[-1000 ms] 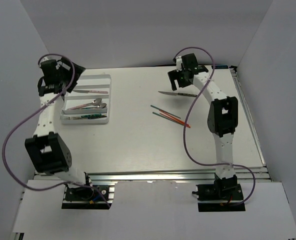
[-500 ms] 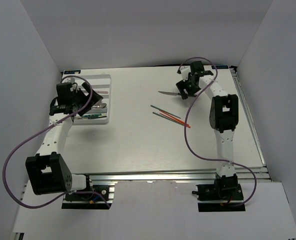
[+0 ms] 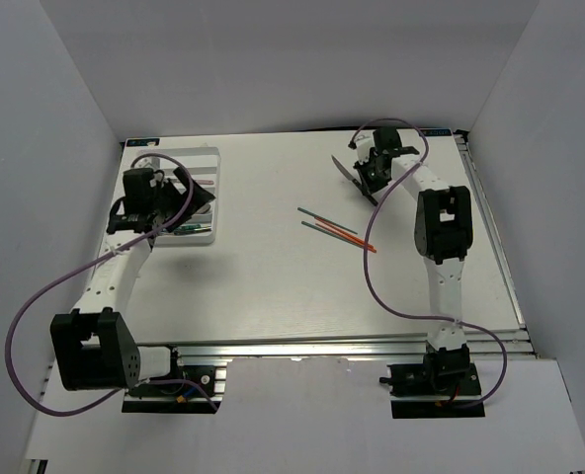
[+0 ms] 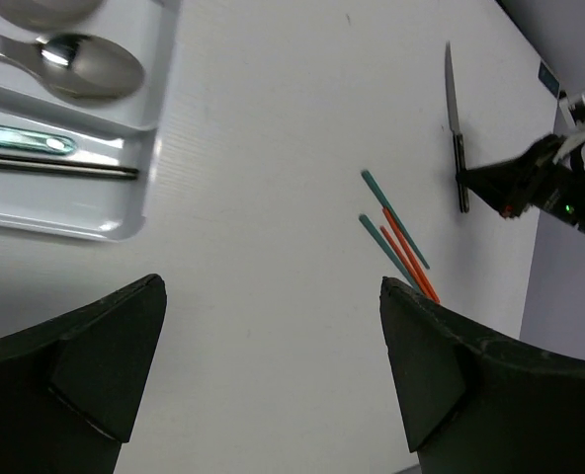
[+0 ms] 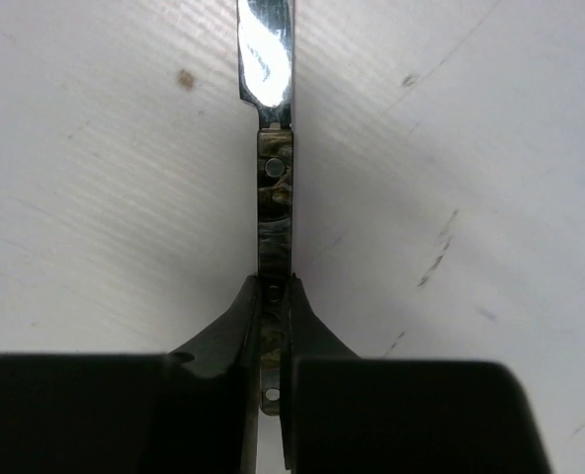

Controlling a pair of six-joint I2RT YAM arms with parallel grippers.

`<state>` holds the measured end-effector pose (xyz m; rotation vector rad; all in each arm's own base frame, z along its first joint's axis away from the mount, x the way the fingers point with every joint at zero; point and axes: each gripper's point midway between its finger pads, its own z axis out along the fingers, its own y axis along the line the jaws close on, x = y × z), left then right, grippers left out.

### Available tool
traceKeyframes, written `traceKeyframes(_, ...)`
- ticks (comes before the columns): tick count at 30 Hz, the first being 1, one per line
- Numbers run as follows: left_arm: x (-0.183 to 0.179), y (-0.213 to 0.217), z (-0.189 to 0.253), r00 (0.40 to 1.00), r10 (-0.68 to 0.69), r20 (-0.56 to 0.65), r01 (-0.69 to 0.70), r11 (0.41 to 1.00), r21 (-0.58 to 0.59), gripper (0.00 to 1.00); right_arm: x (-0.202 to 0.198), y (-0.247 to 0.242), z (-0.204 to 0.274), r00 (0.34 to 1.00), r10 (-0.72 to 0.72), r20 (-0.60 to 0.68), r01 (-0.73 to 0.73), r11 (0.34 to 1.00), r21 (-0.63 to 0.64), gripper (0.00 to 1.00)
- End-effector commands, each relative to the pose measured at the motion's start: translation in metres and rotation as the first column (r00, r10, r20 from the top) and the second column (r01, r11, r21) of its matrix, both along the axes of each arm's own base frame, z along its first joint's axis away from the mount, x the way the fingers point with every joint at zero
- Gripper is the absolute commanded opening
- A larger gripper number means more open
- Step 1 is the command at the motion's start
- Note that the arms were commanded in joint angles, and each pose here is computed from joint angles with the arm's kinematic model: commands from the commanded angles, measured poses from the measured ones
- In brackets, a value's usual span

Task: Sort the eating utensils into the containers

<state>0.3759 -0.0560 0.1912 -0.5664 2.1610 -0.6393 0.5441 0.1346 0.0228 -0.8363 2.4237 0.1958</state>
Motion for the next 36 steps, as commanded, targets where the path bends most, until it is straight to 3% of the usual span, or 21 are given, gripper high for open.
traceKeyframes(1,-0.002,-0.041,0.018,0.994,-0.073,0.086,0.076,0.996,-0.04,0.98,-0.033,0.008,-0.014,0.992,-0.074,-0.101,0.075,0.997,0.0,0.0)
traceKeyframes(4,0.003,-0.084,0.027,0.979,-0.133,0.153,0.146,0.987,-0.074,0.98,-0.032,0.026,0.049,0.994,-0.11,-0.011,0.11,0.988,0.108,0.0)
traceKeyframes(6,0.002,-0.109,0.025,0.973,-0.161,0.166,0.189,0.968,-0.166,0.98,-0.043,0.037,0.062,0.994,-0.106,0.036,0.1,0.986,0.134,0.0)
traceKeyframes(7,0.01,-0.117,0.042,0.955,-0.159,0.25,0.212,0.956,-0.203,0.98,-0.048,0.041,0.074,0.991,-0.123,0.047,0.113,0.979,0.168,0.0)
traceKeyframes(9,0.009,-0.132,0.042,0.95,-0.163,0.266,0.24,0.926,-0.291,0.98,-0.068,0.056,0.101,0.992,-0.102,0.069,0.082,0.967,0.24,0.0)
traceKeyframes(10,0.013,-0.141,0.06,0.924,-0.167,0.344,0.281,0.907,-0.314,0.98,-0.08,0.065,0.122,0.993,-0.09,0.08,0.063,0.954,0.293,0.0)
traceKeyframes(13,0.014,-0.169,0.072,0.896,-0.199,0.397,0.35,0.867,-0.356,0.98,-0.117,0.092,0.137,0.996,-0.025,0.088,-0.005,0.944,0.329,0.0)
traceKeyframes(21,0.027,-0.207,0.047,0.915,-0.236,0.328,0.356,0.856,-0.374,0.89,-0.186,0.158,0.182,0.986,0.107,0.124,-0.153,0.873,0.463,0.0)
traceKeyframes(29,0.029,-0.216,0.043,0.921,-0.235,0.312,0.345,0.864,-0.367,0.76,-0.21,0.186,0.207,0.97,0.172,0.17,-0.234,0.845,0.481,0.0)
traceKeyframes(32,0.031,-0.217,0.037,0.926,-0.232,0.298,0.337,0.865,-0.373,0.52,-0.218,0.195,0.21,0.964,0.199,0.177,-0.261,0.843,0.47,0.0)
traceKeyframes(34,0.033,-0.219,0.037,0.926,-0.234,0.295,0.339,0.861,-0.38,0.27,-0.219,0.199,0.213,0.96,0.21,0.186,-0.275,0.834,0.479,0.0)
traceKeyframes(36,0.037,-0.22,0.034,0.932,-0.233,0.276,0.329,0.864,-0.382,0.12,-0.219,0.201,0.217,0.957,0.213,0.194,-0.283,0.828,0.484,0.0)
